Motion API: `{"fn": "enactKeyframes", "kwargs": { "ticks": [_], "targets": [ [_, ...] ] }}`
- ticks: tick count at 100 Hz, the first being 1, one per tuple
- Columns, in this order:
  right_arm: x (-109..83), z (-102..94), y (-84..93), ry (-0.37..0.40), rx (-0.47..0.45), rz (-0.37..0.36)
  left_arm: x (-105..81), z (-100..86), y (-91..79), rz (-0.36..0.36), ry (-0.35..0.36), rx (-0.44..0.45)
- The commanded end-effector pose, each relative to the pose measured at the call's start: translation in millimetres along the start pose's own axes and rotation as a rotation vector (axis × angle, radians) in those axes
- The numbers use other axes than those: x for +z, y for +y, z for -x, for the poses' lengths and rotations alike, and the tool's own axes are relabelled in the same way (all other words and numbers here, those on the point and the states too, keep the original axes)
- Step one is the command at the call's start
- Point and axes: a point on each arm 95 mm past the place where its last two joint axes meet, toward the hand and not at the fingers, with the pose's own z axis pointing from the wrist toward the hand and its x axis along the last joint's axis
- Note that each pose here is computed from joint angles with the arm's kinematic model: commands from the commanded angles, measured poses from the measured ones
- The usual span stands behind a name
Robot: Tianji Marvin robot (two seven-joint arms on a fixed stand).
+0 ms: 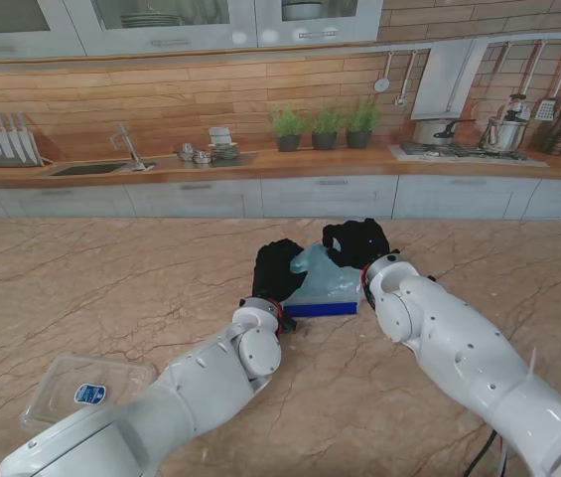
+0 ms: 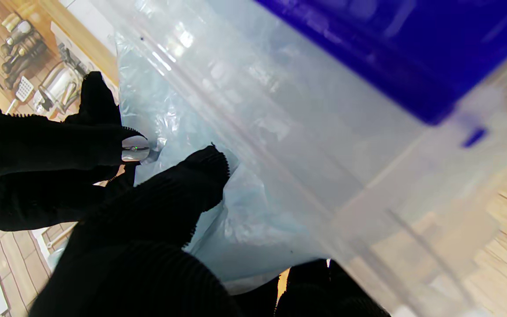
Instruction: Fold the bubble film and place it into the plastic crate
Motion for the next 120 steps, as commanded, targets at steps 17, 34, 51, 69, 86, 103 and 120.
{"fn": "enactKeyframes", "kwargs": {
  "ticks": [17,34,51,69,86,103,120],
  "targets": [
    [5.6,-8.2,-7.4,0.033,-0.022,-0.046,-3.1,1.8,1.5,0.030,-0.005,0.038],
    [10.1,-11.6,-15.4,0.050,-0.046,-0.079,-3.7,3.1,-1.5,0.030,0.005,0.055],
    [14.2,-14.9,-25.7,0.055,-0.073,-0.100,-5.8,1.9,-8.0,0.020,0.023,0.051],
    [16.3,-18.1,-37.2,0.056,-0.099,-0.137,-11.2,-4.4,-16.9,-0.019,0.065,0.016],
    [16.6,-19.3,-45.1,0.050,-0.111,-0.160,-20.4,-15.4,-27.7,-0.052,0.099,-0.048],
    [16.2,-20.0,-51.8,0.050,-0.123,-0.181,-31.6,-26.9,-35.0,-0.045,0.123,-0.131],
    [15.2,-19.4,-57.0,0.041,-0.122,-0.195,-38.3,-34.1,-36.7,0.009,0.156,-0.163]
  ]
}}
